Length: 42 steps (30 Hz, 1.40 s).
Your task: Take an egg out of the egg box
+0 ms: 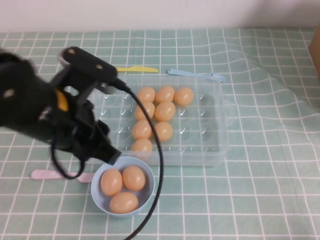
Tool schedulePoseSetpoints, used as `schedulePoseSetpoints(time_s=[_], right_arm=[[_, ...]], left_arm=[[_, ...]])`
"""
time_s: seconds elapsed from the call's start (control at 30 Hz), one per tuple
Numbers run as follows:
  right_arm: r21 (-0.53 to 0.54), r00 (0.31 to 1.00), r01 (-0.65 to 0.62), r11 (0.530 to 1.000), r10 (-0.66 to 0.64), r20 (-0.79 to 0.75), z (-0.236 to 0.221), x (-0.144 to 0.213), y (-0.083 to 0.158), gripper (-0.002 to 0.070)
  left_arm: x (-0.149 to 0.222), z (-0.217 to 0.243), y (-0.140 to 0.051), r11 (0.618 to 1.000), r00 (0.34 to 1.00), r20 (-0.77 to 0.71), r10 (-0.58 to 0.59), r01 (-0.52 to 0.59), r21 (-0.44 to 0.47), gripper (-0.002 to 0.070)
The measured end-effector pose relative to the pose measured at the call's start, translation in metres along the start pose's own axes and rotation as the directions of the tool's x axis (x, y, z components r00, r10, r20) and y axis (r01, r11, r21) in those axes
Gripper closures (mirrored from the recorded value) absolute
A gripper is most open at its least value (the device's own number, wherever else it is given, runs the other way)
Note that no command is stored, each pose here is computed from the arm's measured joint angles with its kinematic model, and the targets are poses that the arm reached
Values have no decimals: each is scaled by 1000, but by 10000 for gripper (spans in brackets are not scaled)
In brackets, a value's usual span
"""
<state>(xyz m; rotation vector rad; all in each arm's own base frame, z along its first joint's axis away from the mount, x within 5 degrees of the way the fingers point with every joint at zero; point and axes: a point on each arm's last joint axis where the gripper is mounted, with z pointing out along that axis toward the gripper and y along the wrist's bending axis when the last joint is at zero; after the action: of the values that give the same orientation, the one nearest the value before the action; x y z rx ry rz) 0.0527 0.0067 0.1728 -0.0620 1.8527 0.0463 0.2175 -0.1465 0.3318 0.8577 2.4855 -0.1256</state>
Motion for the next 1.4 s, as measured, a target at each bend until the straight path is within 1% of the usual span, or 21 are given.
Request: schedulePoseSetpoints(time_s=[0.03, 0.07, 0.1, 0.2, 0.27, 0.33, 0.43, 0.53, 0.63, 0.83, 0.93, 1.0, 1.07, 1.1, 1.17, 1.23, 1.33, 1.4], right_arm=[[0, 1000, 0, 1000, 0, 0, 0, 0, 0, 694], [0, 1000, 0, 1000, 0, 0, 0, 0, 0, 694], [0, 1000, 0, 1000, 0, 0, 0, 0, 0, 694], [0, 1000, 0, 1000, 0, 0, 0, 0, 0, 694], [0, 1000, 0, 1000, 0, 0, 0, 0, 0, 694], [0, 1000, 0, 1000, 0, 0, 0, 0, 0, 694], [0, 1000, 0, 1000, 0, 0, 0, 0, 0, 694], [0, 1000, 0, 1000, 0, 0, 0, 0, 0, 694], [0, 1000, 0, 1000, 0, 0, 0, 0, 0, 694], [0, 1000, 0, 1000, 0, 0, 0, 0, 0, 694], [0, 1000, 0, 1000, 0, 0, 0, 0, 0, 694], [0, 1000, 0, 1000, 0, 0, 0, 0, 0, 694], [0, 1000, 0, 1000, 0, 0, 0, 0, 0, 694], [0, 1000, 0, 1000, 0, 0, 0, 0, 0, 694], [0, 1000, 0, 1000, 0, 0, 0, 0, 0, 694], [0, 1000, 0, 1000, 0, 0, 0, 0, 0, 694], [0, 1000, 0, 1000, 0, 0, 0, 0, 0, 694], [0, 1000, 0, 1000, 0, 0, 0, 0, 0, 694]], left_arm=[[5, -7, 0, 1000, 1000, 29, -1, 1, -2, 517], [11, -15, 0, 1000, 998, 56, -3, 3, -1, 572], [18, -23, -1, 1000, 996, 90, -7, 7, 3, 608], [39, -41, -3, 1000, 982, 187, -18, 16, 11, 655], [51, -53, -3, 1000, 957, 288, -21, 19, 9, 666], [67, -65, -4, 1000, 918, 397, -22, 22, 5, 671], [90, -78, -5, 1000, 863, 505, -23, 24, 4, 673], [108, -83, -6, 1000, 841, 541, -24, 27, 3, 675], [118, -85, -7, 1000, 840, 542, -24, 27, 3, 675], [121, -84, -7, 1000, 845, 534, -19, 24, -4, 675], [120, -84, -7, 1000, 836, 548, -16, 23, -5, 675], [116, -82, -7, 1000, 800, 600, 0, 12, -16, 675], [115, -79, -7, 999, 750, 659, 43, -17, -46, 675], [118, -73, -8, 995, 707, 702, 91, -45, -84, 675], [126, -65, -7, 990, 628, 767, 131, -43, -133, 675], [139, -54, -3, 985, 540, 830, 138, 10, -171, 675], [162, -43, 3, 972, 408, 906, 115, 143, -188, 675], [180, -35, 7, 955, 357, 929, 100, 228, -191, 675]])
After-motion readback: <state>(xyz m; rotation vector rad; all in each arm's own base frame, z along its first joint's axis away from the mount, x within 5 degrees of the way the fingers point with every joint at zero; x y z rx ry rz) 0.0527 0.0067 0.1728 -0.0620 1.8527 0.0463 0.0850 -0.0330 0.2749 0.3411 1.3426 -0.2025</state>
